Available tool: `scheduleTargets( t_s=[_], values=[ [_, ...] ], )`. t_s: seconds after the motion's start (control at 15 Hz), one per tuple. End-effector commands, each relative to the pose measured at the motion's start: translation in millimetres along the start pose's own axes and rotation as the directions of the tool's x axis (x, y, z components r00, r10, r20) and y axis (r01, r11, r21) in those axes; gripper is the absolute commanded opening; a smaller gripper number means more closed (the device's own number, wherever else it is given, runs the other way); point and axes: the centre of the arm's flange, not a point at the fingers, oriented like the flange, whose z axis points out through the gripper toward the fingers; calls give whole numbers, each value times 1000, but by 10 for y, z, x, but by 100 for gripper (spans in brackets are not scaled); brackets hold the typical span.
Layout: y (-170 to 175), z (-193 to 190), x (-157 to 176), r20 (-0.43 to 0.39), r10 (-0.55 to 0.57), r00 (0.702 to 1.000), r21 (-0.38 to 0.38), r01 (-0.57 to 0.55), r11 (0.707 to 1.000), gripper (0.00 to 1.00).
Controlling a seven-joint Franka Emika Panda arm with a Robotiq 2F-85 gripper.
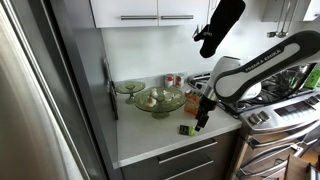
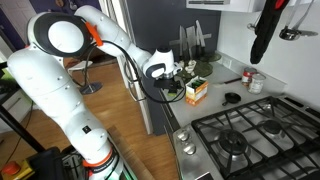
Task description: Pick up a green and black sachet and put it in them orange sachet pack
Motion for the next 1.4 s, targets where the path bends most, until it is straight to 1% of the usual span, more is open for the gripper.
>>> scheduleTargets(
  t_s=[0.0, 0.13, 0.33, 0.6, 0.93, 1.0, 1.07, 1.13, 1.2, 1.27, 1.33],
  values=[
    [2, 237, -58, -54, -28, 998, 10, 28, 1000, 100],
    [10, 303, -58, -82, -42, 996, 7, 43, 999, 100],
    [27, 400, -52, -100, -58, 993, -2, 58, 998, 100],
    [93, 518, -71, -108, -54, 993, -17, 53, 998, 100],
    [153, 651, -94, -104, -42, 994, -12, 41, 999, 100],
    [159, 665, -91, -104, -41, 994, -10, 40, 999, 98],
    [169, 670, -86, -106, -39, 994, -9, 38, 999, 74],
    [175, 671, -81, -108, -36, 993, -9, 35, 999, 74],
    [188, 668, -79, -109, -31, 994, -11, 30, 999, 69],
    [197, 659, -75, -112, -28, 993, -11, 27, 1000, 59],
    [199, 646, -71, -113, -22, 993, -9, 21, 1000, 52]
  ],
)
